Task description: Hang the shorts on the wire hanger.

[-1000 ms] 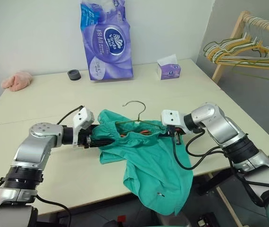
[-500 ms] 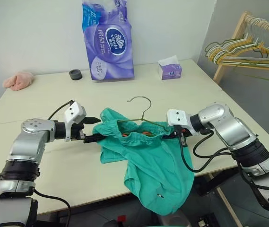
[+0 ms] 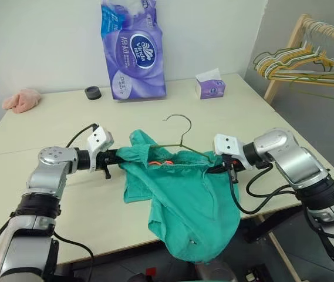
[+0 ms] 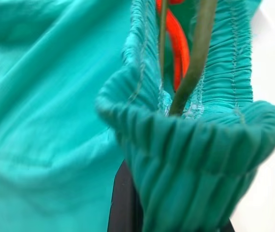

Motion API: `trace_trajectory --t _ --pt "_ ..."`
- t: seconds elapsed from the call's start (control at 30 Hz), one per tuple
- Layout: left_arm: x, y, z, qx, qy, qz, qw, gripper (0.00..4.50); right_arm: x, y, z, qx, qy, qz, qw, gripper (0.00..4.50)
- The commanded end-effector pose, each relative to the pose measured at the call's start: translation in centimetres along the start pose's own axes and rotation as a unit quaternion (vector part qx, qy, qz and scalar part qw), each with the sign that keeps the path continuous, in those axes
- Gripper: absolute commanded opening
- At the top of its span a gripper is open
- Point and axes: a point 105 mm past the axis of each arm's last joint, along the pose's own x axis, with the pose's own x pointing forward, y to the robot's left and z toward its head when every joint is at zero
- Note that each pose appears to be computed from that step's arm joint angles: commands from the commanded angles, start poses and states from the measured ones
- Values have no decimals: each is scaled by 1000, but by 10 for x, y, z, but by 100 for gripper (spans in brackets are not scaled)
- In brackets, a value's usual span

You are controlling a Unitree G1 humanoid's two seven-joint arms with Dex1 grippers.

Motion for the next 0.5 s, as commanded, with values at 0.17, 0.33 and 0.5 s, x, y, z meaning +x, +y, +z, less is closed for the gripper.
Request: trace_trajectory --t 0.17,0.33,0.5 --pt "-11 17 1 24 7 59 998 2 -20 9 8 -2 -18 4 1000 0" --pt "-12 22 -7 28 28 80 996 2 -26 13 6 6 -20 4 1000 0" --pt "-12 28 -11 22 33 105 994 2 -31 24 3 9 -18 20 1000 0"
